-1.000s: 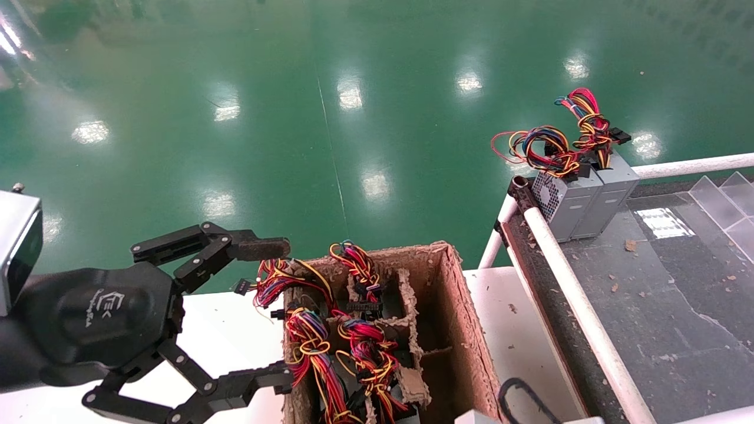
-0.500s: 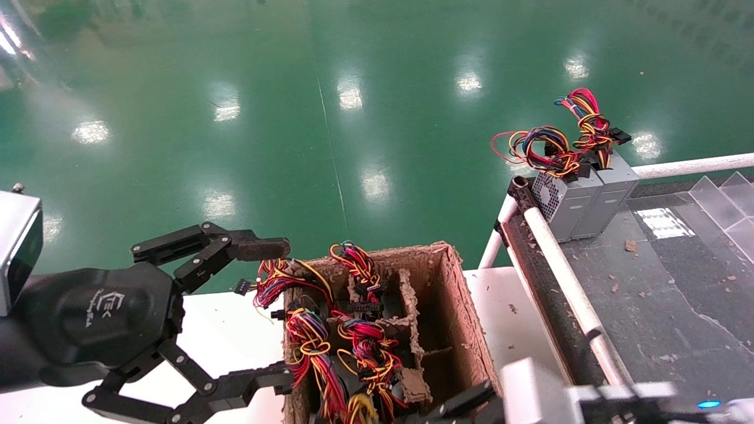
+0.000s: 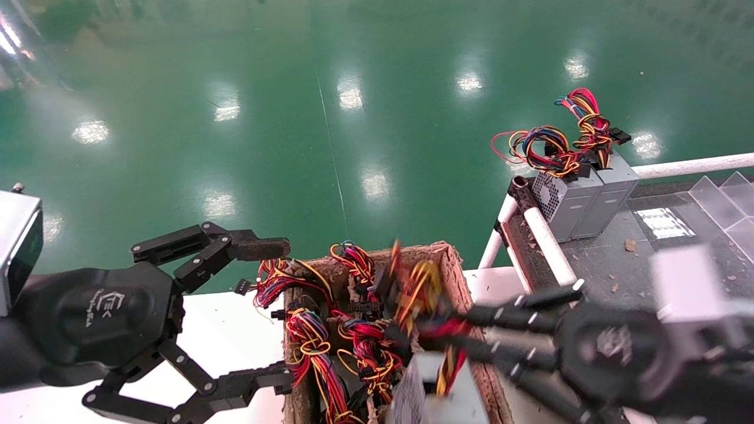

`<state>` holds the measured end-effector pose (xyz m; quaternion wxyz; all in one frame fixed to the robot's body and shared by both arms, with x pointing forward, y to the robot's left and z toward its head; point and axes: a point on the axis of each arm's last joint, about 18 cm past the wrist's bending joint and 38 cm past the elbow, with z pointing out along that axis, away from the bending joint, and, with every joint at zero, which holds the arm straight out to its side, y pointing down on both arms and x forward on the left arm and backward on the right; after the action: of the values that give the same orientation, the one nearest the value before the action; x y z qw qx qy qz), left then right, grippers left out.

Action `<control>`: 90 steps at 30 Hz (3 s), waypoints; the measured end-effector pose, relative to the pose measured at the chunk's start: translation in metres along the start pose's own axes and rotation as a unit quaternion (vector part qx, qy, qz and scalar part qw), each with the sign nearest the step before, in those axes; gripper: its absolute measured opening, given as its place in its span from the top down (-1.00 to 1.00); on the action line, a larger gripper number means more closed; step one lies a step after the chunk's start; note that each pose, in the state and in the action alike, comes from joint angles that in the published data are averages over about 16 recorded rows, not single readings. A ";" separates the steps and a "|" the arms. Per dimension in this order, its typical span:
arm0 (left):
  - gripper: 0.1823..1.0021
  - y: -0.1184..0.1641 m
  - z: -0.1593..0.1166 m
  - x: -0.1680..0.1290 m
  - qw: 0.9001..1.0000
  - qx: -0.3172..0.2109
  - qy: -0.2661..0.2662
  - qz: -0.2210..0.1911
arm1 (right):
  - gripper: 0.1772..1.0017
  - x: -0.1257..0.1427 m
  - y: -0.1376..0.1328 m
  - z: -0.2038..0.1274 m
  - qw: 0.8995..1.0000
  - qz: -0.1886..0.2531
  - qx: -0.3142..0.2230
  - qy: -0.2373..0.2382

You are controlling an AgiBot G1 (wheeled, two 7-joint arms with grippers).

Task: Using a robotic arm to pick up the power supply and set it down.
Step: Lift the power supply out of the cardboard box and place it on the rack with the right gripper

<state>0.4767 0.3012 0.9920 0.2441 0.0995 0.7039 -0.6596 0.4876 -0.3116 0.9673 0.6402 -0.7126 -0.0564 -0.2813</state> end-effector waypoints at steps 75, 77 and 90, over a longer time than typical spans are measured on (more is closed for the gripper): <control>-1.00 0.000 0.000 0.000 1.000 0.000 0.000 0.000 | 0.81 0.213 -0.001 -0.141 0.890 -0.126 -0.205 0.388; -1.00 0.000 0.000 0.000 1.000 0.000 0.000 0.000 | 0.81 0.217 -0.002 -0.139 0.889 -0.128 -0.208 0.388; -1.00 0.000 0.000 0.000 1.000 0.000 0.000 0.000 | 0.81 0.237 -0.008 -0.123 0.885 -0.139 -0.218 0.387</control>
<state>0.4767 0.3012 0.9920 0.2441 0.0995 0.7039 -0.6596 0.6412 -0.4929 1.0892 0.3938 -0.6535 0.1599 -0.6263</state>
